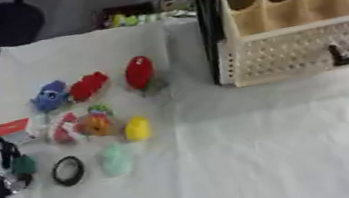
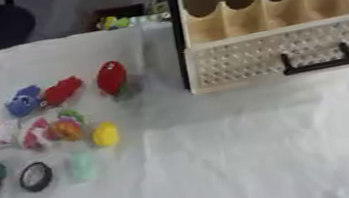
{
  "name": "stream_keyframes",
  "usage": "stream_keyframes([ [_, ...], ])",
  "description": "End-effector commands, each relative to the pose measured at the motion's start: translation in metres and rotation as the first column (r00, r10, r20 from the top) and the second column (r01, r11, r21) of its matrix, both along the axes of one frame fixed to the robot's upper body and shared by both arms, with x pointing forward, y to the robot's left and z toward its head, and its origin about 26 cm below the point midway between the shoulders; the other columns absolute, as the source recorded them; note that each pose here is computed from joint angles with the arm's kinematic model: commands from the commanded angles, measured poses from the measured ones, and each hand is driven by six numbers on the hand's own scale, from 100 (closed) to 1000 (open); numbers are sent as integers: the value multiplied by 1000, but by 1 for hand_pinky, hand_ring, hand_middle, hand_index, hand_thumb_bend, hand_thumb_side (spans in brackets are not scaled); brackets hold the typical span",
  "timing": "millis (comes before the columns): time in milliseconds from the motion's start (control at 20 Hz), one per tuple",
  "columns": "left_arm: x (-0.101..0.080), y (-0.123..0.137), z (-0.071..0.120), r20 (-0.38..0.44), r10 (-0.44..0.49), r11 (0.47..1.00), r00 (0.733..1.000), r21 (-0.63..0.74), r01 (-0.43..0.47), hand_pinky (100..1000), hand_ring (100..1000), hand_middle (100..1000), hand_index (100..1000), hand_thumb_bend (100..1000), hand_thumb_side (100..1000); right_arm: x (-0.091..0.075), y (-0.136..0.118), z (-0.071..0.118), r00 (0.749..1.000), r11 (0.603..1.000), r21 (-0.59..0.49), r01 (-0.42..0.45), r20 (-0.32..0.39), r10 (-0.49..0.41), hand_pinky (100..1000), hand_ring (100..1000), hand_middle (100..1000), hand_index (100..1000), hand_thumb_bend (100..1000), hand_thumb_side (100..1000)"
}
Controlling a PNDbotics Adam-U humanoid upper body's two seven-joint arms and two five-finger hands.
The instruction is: Pick up objects from table and place into drawer.
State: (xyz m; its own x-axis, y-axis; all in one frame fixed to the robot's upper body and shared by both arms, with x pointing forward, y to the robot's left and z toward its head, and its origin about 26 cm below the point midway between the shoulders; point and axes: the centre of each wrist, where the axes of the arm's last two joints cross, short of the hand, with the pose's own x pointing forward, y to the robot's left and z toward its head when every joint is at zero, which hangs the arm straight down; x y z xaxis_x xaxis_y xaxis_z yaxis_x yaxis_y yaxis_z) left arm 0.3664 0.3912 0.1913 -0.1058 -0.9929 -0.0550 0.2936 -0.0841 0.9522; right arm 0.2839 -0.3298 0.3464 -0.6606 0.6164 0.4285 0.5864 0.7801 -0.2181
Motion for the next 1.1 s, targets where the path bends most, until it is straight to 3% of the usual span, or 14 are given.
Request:
stream_keyframes([
  [50,-1,4,14,36,4,1000,999,13,-4,401,507,488,601,227,352,-5,-1,7,1000,1000,-10,10,19,-10,380,370,355,730,435,1000],
  [700,-3,4,17,49,12,1000,999,-15,-12,377,487,458,556,106,285,-4,-1,5,1000,1000,-3,16,3,-15,378,369,354,728,439,1000],
  [1100,-7,3,28,76,14,999,997,-35,-12,365,479,451,544,100,265,-4,-2,5,1000,1000,1,19,2,-19,378,369,354,728,433,1000],
])
